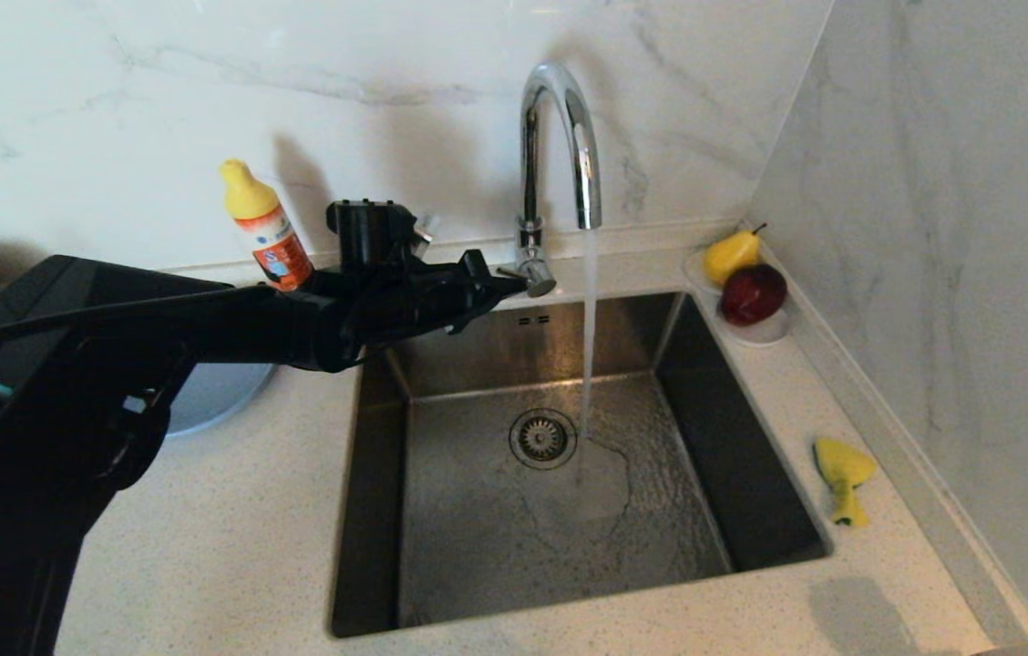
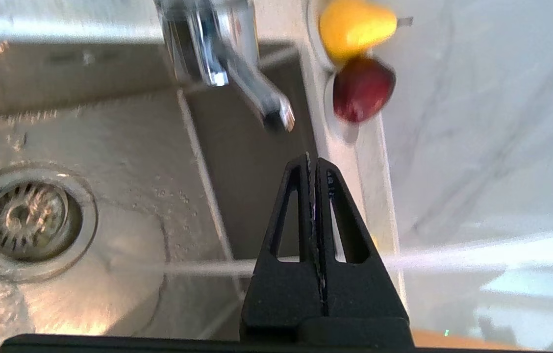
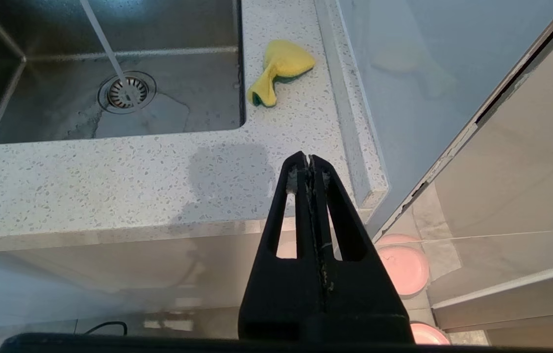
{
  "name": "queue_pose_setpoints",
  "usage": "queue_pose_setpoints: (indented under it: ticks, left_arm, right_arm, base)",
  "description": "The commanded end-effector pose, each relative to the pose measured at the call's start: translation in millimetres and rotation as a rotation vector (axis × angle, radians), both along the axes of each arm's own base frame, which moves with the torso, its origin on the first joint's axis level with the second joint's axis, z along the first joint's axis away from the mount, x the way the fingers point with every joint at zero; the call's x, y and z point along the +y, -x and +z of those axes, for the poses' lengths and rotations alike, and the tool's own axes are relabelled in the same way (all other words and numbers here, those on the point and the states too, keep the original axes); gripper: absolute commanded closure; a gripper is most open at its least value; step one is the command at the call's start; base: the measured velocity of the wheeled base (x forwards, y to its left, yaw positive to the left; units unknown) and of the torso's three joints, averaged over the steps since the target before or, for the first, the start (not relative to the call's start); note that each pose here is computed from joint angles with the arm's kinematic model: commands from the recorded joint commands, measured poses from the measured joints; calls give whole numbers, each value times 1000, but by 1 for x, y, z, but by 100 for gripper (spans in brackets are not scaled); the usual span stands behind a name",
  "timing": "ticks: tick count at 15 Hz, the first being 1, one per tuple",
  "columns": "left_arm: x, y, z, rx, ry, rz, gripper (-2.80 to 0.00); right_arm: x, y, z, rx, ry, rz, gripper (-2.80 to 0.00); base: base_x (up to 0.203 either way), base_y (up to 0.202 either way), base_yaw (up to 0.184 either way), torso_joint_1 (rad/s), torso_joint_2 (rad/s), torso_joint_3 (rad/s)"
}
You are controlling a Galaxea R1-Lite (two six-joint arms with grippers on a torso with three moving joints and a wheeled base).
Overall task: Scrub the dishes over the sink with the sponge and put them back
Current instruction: Turn off the faucet
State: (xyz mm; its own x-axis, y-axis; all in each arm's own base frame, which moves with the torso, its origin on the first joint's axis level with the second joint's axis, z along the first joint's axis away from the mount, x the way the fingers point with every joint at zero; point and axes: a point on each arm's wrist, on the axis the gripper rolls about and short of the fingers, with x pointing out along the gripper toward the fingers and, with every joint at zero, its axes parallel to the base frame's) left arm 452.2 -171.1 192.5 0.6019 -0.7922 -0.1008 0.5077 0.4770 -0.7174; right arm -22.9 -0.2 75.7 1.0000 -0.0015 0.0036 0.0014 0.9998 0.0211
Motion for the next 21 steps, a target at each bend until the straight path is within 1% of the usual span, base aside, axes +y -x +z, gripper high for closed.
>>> queue_pose_setpoints:
  ticks: [1,6,7,11,14,18,21]
  left_arm:
    - [-4,-11,-9,13,21,4,0]
    - [-6,-24,-7,-6,59,32,0]
    - [-6,-25,-7,0,68,35,0]
    - [1,-28,-9,3,68,49,0]
    - [6,-31,-7,-31,81,56,0]
    - [7,-32,-2,-77,103,54,0]
    - [12,-33,-1,-84,104,68,0]
  right_arm:
    - [0,0,0,-1,0,0,0]
    - [0,0,0,-1,0,0,0]
    - [0,0,0,-1,0,0,0]
    - [0,0,0,-1,0,0,0]
    - [0,0,0,-1,0,0,0]
    - [0,0,0,-1,0,0,0]
    - [0,0,0,-1,0,0,0]
  base:
    - [0,0,0,0,0,0]
    - [0,0,0,0,0,0]
    - [0,0,0,0,0,0]
    - [0,0,0,0,0,0]
    - [0,0,0,0,0,0]
    - [0,0,0,0,0,0]
    - [0,0,0,0,0,0]
